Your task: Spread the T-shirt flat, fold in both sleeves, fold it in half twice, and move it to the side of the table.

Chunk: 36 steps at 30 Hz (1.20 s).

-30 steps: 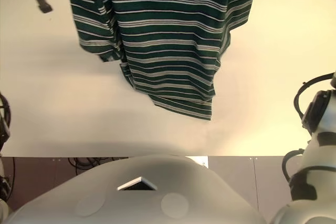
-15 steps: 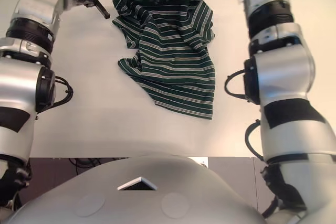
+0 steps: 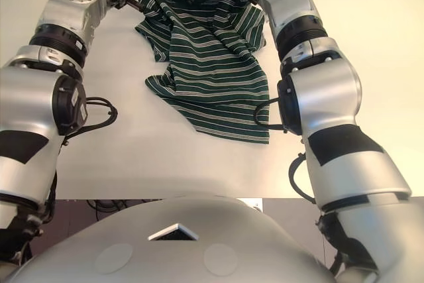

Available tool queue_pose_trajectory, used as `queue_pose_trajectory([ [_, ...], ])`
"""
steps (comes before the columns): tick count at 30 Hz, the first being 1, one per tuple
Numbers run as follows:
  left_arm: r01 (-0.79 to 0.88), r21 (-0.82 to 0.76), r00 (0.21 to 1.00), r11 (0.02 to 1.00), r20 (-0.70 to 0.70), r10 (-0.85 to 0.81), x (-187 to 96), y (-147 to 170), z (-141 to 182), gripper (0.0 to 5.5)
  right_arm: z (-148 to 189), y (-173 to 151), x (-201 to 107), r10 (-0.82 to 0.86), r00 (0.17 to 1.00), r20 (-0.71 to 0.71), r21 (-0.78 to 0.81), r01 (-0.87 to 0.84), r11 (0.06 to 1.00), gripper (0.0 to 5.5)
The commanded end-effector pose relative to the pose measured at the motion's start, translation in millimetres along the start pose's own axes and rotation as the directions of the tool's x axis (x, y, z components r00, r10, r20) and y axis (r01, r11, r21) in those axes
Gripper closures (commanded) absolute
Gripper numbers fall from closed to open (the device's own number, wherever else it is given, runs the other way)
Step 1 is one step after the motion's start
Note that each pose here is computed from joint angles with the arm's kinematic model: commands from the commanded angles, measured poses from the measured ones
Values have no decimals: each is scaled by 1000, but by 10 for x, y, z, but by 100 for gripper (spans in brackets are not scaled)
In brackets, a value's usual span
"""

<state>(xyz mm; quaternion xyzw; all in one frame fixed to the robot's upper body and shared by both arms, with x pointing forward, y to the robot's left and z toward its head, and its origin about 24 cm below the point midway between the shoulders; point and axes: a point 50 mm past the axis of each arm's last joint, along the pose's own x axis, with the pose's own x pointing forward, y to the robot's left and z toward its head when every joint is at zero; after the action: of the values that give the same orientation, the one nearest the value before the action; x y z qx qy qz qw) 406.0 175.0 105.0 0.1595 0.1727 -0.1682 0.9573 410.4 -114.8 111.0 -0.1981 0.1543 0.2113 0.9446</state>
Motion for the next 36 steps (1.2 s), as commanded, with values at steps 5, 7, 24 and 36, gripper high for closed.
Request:
queue_pose_trajectory([
  [5, -54, -79, 997, 995, 46, 58, -73, 203, 127, 462, 98, -147, -40, -54, 998, 43, 49, 52, 997, 472],
  [7, -65, -99, 994, 993, 77, 72, -105, 273, 169, 462, 86, -221, -68, -72, 996, 52, 76, 68, 995, 472],
  [24, 424, -98, 900, 900, -68, -431, -522, 163, -885, 462, -830, -313, -342, 142, 987, -69, -4, -143, 990, 472],
  [36, 342, -308, 939, 888, 90, -331, -323, -109, -792, 462, -840, 18, -199, 193, 978, -82, 137, -181, 974, 472],
])
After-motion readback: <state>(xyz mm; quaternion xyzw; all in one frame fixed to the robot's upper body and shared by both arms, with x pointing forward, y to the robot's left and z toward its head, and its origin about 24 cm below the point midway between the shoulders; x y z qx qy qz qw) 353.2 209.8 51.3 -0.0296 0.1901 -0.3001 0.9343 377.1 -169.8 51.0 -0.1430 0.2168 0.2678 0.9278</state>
